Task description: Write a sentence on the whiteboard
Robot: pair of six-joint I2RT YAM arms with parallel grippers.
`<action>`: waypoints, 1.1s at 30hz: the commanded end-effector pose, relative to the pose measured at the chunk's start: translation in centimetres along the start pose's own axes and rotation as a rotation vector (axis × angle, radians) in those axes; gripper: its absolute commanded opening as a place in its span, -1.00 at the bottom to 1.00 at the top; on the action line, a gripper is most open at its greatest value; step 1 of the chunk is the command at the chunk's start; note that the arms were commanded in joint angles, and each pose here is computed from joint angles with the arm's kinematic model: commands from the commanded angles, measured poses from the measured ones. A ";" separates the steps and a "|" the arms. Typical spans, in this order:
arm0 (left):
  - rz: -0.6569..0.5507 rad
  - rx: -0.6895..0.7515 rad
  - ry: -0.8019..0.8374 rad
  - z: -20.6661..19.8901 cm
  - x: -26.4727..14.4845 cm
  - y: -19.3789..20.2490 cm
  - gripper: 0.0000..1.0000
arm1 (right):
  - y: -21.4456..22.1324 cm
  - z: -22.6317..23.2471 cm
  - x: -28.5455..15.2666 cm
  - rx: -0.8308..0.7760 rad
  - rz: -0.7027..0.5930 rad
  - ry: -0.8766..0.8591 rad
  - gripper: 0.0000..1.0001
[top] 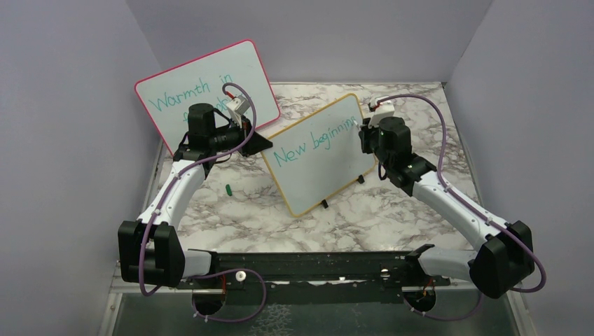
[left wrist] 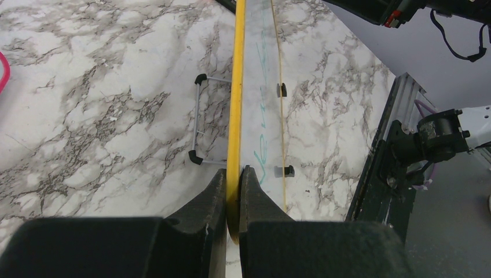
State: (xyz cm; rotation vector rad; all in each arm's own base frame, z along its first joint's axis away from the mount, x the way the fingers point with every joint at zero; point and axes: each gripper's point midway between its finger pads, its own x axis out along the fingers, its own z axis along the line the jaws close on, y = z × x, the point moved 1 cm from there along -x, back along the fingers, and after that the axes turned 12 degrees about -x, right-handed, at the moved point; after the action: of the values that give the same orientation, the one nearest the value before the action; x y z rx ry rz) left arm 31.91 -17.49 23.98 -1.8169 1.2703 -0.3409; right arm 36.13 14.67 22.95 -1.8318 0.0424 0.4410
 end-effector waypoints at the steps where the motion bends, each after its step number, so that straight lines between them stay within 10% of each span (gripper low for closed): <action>1: 0.034 0.018 -0.102 2.6 0.2 1.3 -1.00 | -1.8 -0.5 0.5 0.010 -0.058 0.023 -1.00; 33: 0.033 0.016 -0.104 2.6 0.3 1.3 -1.00 | 2.2 0.4 -0.7 0.019 0.069 -0.022 -1.00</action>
State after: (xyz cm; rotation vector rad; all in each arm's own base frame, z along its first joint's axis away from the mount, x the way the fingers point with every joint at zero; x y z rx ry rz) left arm 31.91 -17.49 24.00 -1.8170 1.2706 -0.3405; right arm 35.84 14.61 22.46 -1.8207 0.0598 0.4573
